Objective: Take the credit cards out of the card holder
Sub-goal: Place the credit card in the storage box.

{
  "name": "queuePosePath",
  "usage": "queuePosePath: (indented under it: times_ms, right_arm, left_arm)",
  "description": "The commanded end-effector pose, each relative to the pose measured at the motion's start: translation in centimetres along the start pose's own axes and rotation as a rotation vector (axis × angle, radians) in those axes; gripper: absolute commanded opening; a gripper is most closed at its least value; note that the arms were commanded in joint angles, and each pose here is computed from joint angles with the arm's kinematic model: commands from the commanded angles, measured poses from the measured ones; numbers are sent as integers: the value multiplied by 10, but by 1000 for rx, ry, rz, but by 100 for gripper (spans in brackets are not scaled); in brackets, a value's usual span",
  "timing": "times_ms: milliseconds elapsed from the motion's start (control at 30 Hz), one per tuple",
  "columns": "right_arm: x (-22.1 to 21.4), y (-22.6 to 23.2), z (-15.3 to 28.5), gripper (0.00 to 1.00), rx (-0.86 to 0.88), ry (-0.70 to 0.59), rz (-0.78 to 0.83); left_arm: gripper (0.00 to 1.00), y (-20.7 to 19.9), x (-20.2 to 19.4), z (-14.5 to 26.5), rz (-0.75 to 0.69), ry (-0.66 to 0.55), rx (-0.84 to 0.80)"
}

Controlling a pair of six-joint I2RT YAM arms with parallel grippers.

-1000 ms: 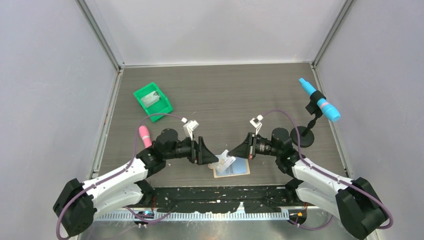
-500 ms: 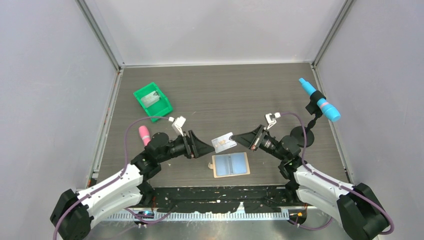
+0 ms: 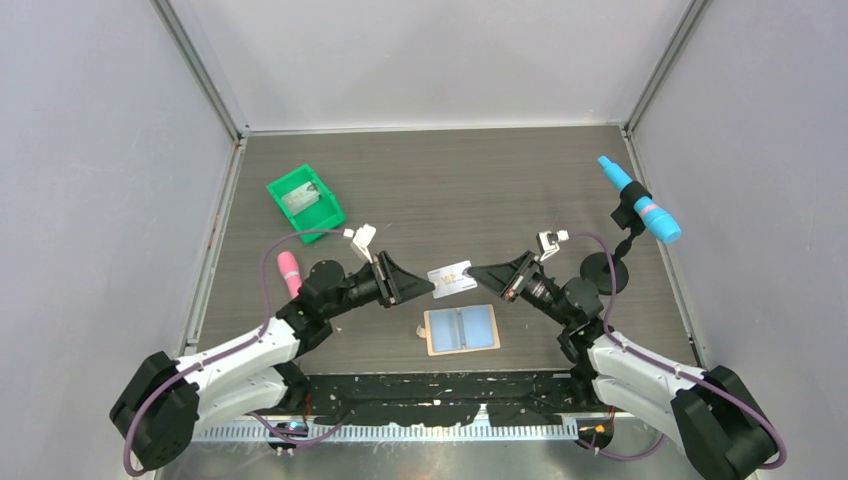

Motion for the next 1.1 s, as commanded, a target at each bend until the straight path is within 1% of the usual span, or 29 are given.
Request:
queuePosePath:
  times_ms: [0, 67, 100, 333, 367, 467, 500, 567, 633, 667, 700, 733, 767, 800, 833, 867, 900, 967, 1067]
  right_arm:
    - [2, 5, 0, 5, 34, -20, 13]
    - [1, 4, 1, 5, 29, -15, 13]
    - [0, 3, 1, 5, 27, -13, 12]
    - [-2, 1, 2, 5, 25, -2, 9]
    - [-2, 1, 2, 5, 24, -1, 8]
    - [-3, -2, 3, 6, 17, 6, 5]
    - [-4, -2, 3, 7, 17, 12, 5]
    - [-5, -2, 4, 13, 18, 22, 10]
    - [-5, -2, 4, 28, 19, 34, 18]
    - [-6, -1, 4, 32, 21, 38, 20]
    - [-7, -2, 5, 43, 14, 45, 22]
    - [-7, -1, 6, 50, 18, 48, 25]
    - [-8, -2, 7, 63, 10, 55, 27]
    - [-8, 0, 8, 69, 20, 56, 35]
    - [-9, -1, 9, 80, 10, 63, 40]
    - [-9, 2, 10, 84, 21, 63, 54]
    - [-9, 4, 12, 93, 19, 67, 75]
    - [-10, 1, 13, 98, -14, 83, 100]
    - [-11, 6, 19, 96, -21, 95, 159]
  left_arm:
    - [29, -23, 13, -3, -33, -50, -113]
    - [23, -22, 14, -5, -31, -46, -100]
    - [22, -21, 14, -5, -31, -44, -96]
    - [22, -21, 14, -11, -11, -30, -107]
    - [20, -21, 14, -12, -7, -31, -109]
    - [3, -20, 15, -13, -2, -32, -104]
    - [0, -19, 15, -13, 2, -33, -98]
    - [0, -17, 14, -13, 2, -35, -88]
    - [0, -16, 16, -12, -5, -35, -76]
    - [0, -15, 16, -12, -15, -34, -66]
    - [0, -15, 19, -11, -27, -37, -54]
    - [0, -15, 23, -9, -41, -42, -41]
    - [0, -14, 27, -8, -54, -46, -24]
    - [0, -12, 31, -5, -62, -44, -1]
    - [0, -11, 35, -2, -73, -42, 16]
    - [0, -11, 42, 2, -83, -46, 32]
    - [0, -9, 48, 7, -96, -49, 55]
    - [0, -5, 62, 18, -124, -63, 110]
    - [0, 9, 83, 40, -129, -57, 255]
Point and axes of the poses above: each gripper's point midway between its finger pads, its own z axis back along the fingers, its own y axis along the line the jaws close on, x = y × z, the point moved 8 cm from there along z, back along the fingers, and after that the axes turned 1 degree about -z, right-handed, at the moved point
